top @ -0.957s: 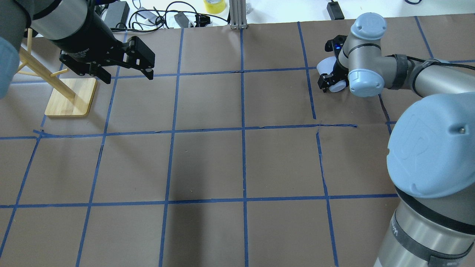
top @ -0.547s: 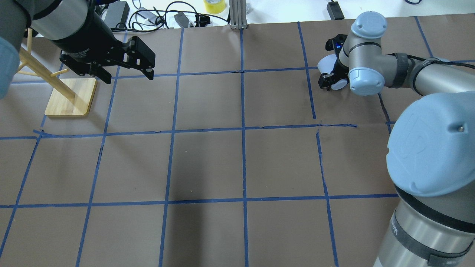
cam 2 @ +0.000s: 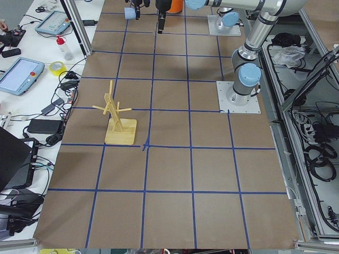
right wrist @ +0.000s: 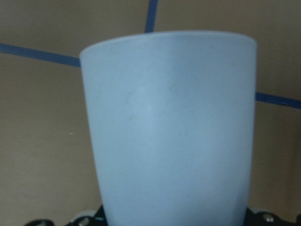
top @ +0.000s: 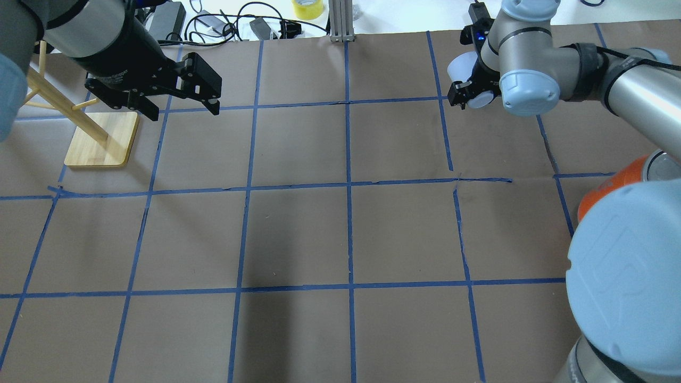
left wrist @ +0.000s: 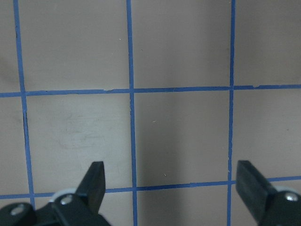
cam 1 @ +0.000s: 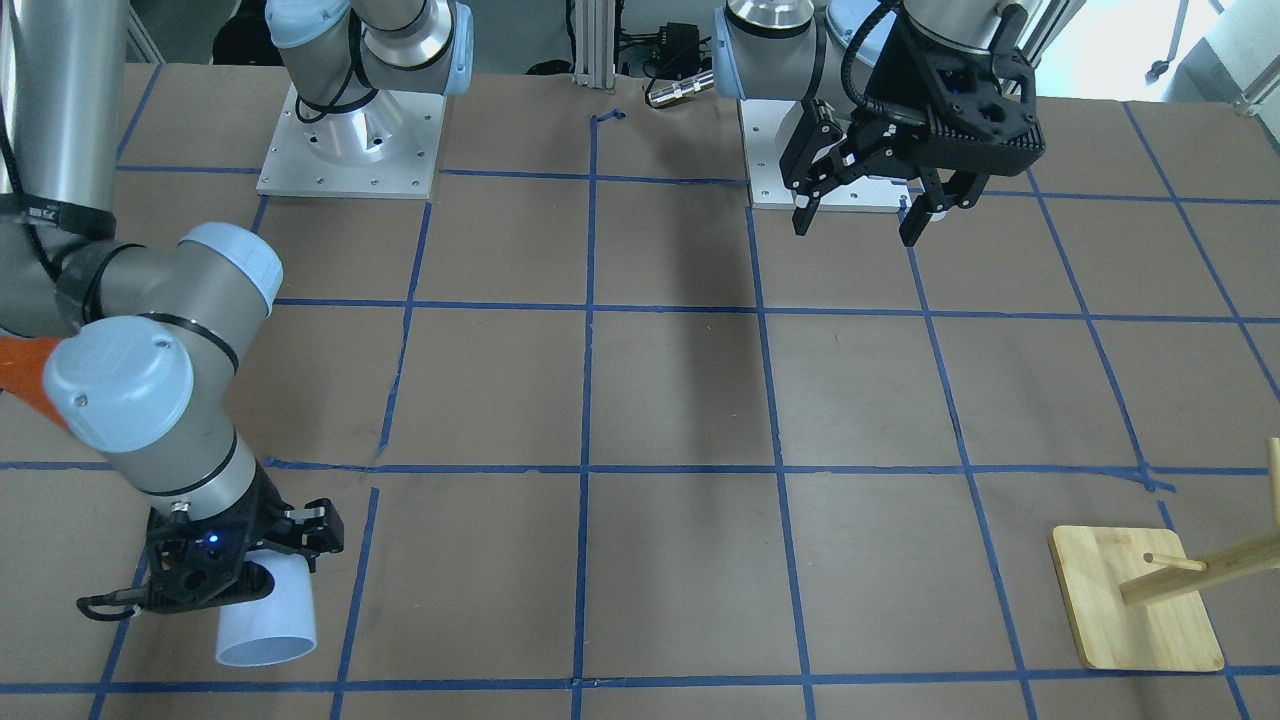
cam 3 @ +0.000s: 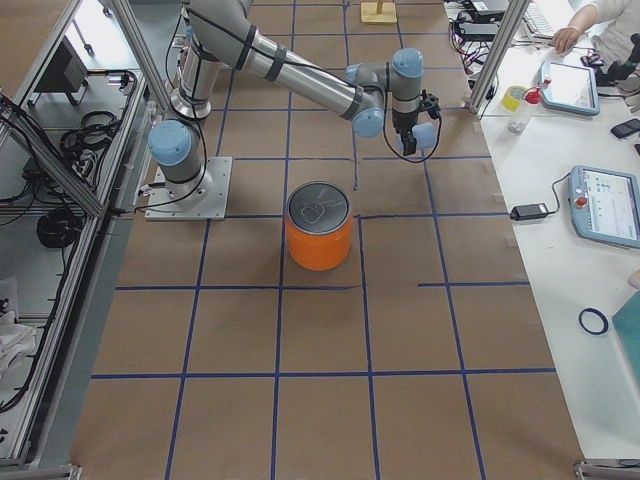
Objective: Flip cup
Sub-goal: 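Lift the cup with the right gripper and carry it toward the left arm, then lower the cup onto its side near the left gripper and release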
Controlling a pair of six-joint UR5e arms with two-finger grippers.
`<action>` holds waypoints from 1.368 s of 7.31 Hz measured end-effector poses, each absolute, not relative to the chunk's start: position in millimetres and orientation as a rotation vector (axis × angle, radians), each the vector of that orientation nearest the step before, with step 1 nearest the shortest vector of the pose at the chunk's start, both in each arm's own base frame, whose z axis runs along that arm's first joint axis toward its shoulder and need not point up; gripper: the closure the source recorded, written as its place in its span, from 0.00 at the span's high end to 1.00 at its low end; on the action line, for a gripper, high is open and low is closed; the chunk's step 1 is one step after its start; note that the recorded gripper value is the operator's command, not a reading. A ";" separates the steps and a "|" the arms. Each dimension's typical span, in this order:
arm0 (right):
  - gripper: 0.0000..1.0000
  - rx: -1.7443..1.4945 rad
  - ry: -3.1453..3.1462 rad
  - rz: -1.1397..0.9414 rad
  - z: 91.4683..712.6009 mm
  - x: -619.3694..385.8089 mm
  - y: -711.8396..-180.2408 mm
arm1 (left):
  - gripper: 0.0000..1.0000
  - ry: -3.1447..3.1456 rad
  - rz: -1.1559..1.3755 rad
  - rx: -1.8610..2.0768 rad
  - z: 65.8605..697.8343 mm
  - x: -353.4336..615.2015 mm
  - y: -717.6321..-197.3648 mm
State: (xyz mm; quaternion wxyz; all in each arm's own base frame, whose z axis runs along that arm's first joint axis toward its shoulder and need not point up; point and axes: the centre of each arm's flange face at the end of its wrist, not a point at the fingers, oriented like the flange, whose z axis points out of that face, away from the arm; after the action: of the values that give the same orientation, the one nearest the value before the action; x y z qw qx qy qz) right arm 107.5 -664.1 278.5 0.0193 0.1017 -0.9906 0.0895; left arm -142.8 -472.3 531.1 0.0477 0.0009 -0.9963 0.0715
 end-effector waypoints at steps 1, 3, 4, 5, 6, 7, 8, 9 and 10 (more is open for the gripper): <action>0.15 0.387 -3.052 0.307 294.8 155.3 -654.5 | 1.00 -3.039 0.218 0.003 531.0 -142.7 -472.2; 0.13 0.778 -2.899 0.364 310.3 275.2 -630.5 | 1.00 -3.039 0.219 0.003 531.1 -142.6 -472.3; 0.13 1.014 -2.790 0.382 306.7 311.6 -623.3 | 1.00 -3.038 0.220 0.002 531.3 -142.5 -472.4; 0.13 1.229 -2.674 0.414 299.6 333.9 -621.2 | 1.00 -3.037 0.221 0.001 531.6 -142.5 -472.5; 0.11 1.415 -2.553 0.446 288.8 355.5 -618.1 | 1.00 -3.035 0.222 0.000 531.9 -142.7 -472.5; 0.11 1.560 -2.453 0.456 271.6 378.9 -612.1 | 1.00 -3.034 0.222 -0.002 531.9 -143.0 -472.4; 0.07 1.689 -2.347 0.472 251.4 400.1 -606.7 | 1.00 -3.035 0.222 -0.002 531.9 -143.0 -472.4; 0.07 1.801 -2.241 0.488 233.8 415.1 -602.2 | 1.00 -3.035 0.222 -0.002 532.0 -143.0 -472.4; 0.08 1.897 -2.147 0.483 222.7 425.1 -595.8 | 1.00 -3.034 0.222 -0.002 532.0 -143.1 -472.4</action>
State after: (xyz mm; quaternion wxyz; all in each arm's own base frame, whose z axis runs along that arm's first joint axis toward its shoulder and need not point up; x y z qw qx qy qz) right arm 425.1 -595.8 222.7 0.1176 0.6483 -0.7339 0.1650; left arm -143.1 -472.4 532.0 0.0497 -0.0007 -0.9961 0.0728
